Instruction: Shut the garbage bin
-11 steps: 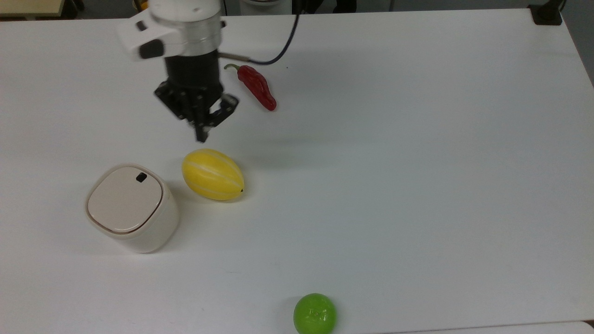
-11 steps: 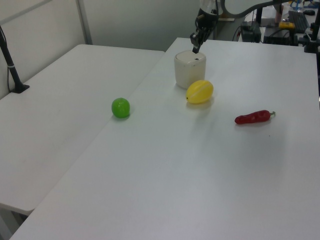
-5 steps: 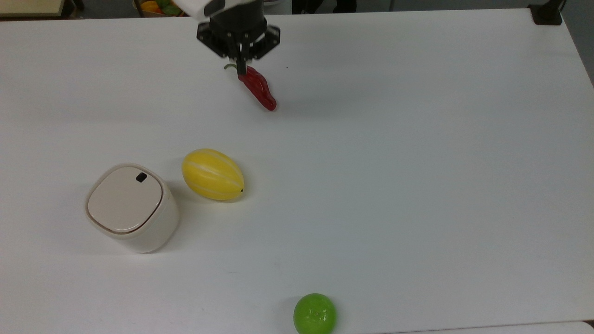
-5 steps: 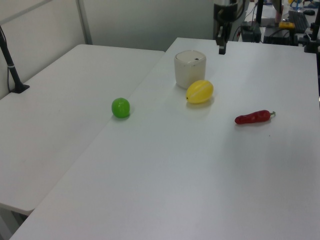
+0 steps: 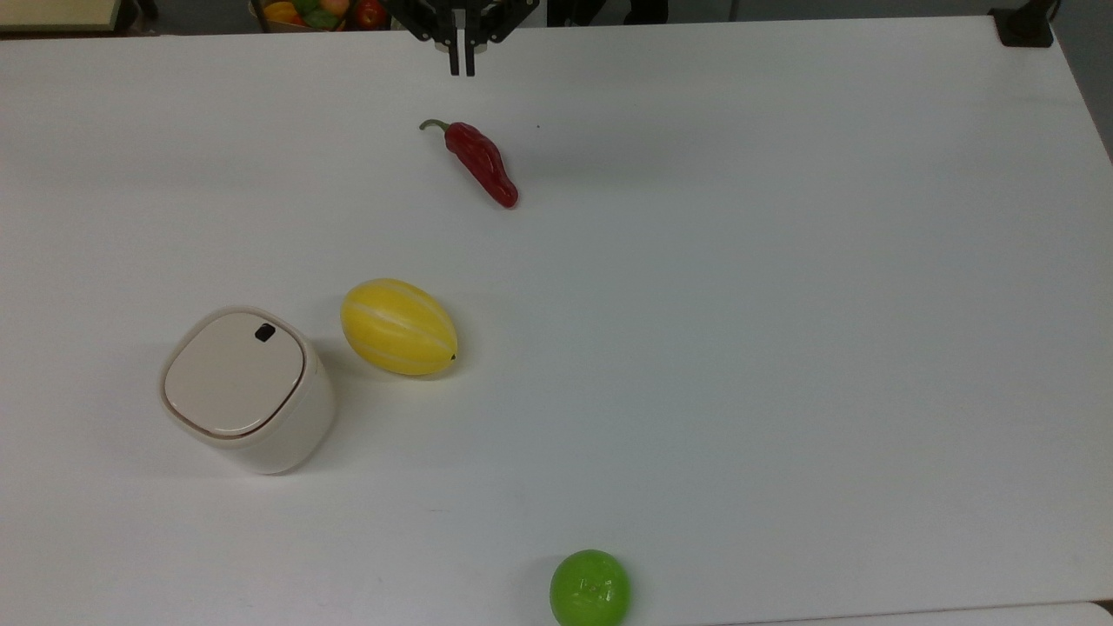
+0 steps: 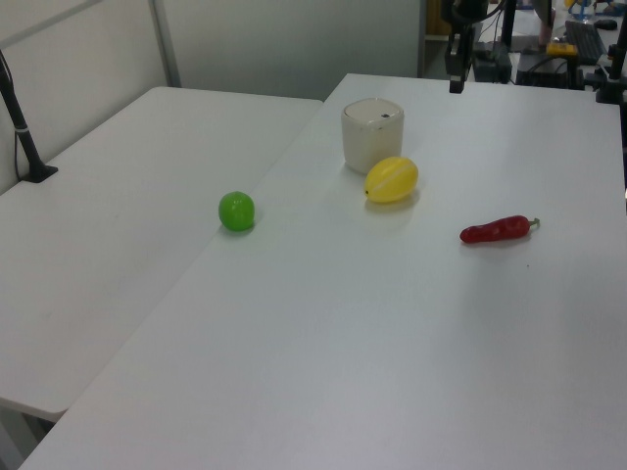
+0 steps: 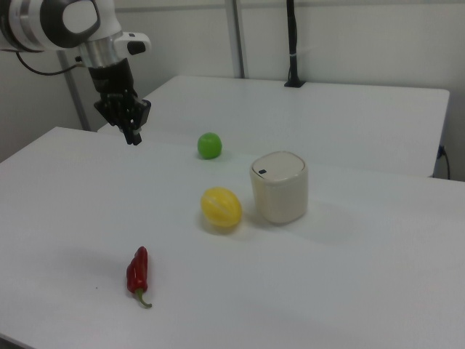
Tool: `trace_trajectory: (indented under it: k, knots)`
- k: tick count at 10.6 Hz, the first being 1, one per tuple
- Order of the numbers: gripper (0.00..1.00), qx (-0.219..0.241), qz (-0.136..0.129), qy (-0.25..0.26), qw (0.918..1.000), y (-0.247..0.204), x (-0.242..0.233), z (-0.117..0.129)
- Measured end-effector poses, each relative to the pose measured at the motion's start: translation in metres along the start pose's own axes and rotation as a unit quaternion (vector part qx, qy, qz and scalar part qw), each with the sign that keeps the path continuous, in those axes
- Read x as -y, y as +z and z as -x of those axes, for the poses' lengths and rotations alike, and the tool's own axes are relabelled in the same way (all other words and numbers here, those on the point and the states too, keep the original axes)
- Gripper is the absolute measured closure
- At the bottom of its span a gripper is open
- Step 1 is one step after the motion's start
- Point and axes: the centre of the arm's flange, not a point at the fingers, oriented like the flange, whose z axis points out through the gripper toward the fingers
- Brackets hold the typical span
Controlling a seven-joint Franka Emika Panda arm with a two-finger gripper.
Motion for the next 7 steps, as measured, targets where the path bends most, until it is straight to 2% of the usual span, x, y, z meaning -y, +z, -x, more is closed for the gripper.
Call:
trace_trajectory:
  k: [6, 7]
  knots:
    - [0.00, 0.004, 0.001, 0.003, 1.0000, 0.0025, -0.0040, 0.0039]
    - [0.00, 0.004, 0.001, 0.003, 1.0000, 0.0025, -0.0038, 0.0039]
